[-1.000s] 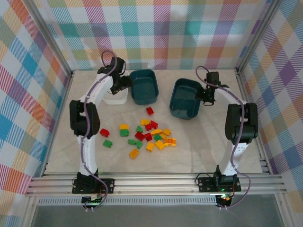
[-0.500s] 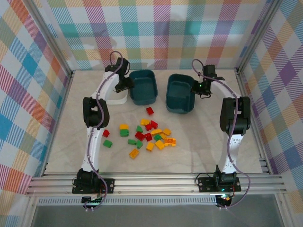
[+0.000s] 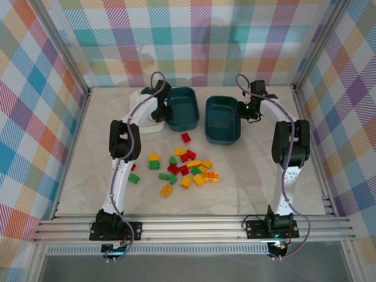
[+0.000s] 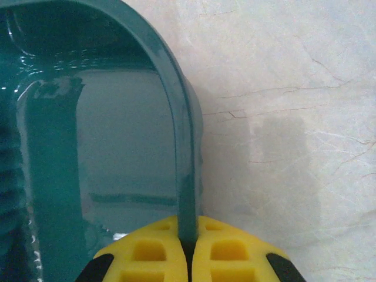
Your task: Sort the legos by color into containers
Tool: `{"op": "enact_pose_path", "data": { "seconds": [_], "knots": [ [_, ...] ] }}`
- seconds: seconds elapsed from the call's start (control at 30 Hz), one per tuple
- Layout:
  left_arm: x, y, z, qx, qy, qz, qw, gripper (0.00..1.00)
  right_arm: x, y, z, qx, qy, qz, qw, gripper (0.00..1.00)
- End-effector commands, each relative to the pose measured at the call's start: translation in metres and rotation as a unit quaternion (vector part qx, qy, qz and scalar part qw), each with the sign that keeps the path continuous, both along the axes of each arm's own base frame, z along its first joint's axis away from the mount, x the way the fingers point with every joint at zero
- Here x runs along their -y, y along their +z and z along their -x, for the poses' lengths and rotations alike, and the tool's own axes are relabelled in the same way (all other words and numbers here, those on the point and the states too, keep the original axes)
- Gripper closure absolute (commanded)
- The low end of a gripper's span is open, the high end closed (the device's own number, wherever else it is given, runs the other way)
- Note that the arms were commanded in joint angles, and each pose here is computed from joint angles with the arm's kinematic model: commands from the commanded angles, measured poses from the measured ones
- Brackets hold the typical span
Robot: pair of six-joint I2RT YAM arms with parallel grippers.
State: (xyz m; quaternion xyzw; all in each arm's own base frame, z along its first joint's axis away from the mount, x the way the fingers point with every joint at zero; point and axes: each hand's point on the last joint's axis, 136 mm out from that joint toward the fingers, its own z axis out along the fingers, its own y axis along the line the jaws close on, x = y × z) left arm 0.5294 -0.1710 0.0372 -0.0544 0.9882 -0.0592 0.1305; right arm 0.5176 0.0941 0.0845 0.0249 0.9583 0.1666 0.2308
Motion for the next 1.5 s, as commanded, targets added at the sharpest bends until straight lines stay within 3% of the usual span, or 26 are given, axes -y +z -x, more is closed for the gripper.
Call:
{"op": "enact_pose_path", "data": {
  "seconds": [0.0, 0.3, 0.67, 0.93, 1.13, 1.27, 1.47],
  "knots": [
    [0.011, 0.030, 0.003, 0.024, -0.020, 0.012, 0.999, 0.65, -0.003, 0.016, -0.008, 0.019, 0.029, 0.016, 0.999, 1.00],
    [0.018, 0.038, 0.010, 0.033, -0.061, 0.007, 0.998, 0.71, -0.004, 0.006, -0.017, -0.003, 0.038, 0.021, 0.999, 1.00],
    [0.023, 0.030, 0.016, 0.027, -0.079, 0.012, 0.996, 0.68, -0.015, 0.003, -0.023, -0.020, 0.026, -0.015, 0.999, 1.00],
    [0.026, 0.058, 0.013, 0.043, -0.082, 0.023, 0.995, 0.46, -0.016, -0.005, -0.037, -0.024, 0.006, -0.017, 1.000, 0.99],
    [0.030, 0.098, 0.018, 0.069, -0.089, 0.044, 0.993, 0.01, -0.021, -0.009, -0.049, -0.020, 0.004, -0.013, 1.000, 0.94],
    [0.028, 0.127, 0.025, 0.097, -0.080, 0.057, 0.990, 0.00, -0.026, -0.007, -0.053, -0.018, 0.017, -0.001, 1.000, 0.86],
    [0.026, 0.158, 0.052, 0.120, -0.058, 0.095, 0.986, 0.00, -0.027, 0.003, -0.052, -0.015, 0.012, -0.004, 1.000, 0.64]
  ]
}}
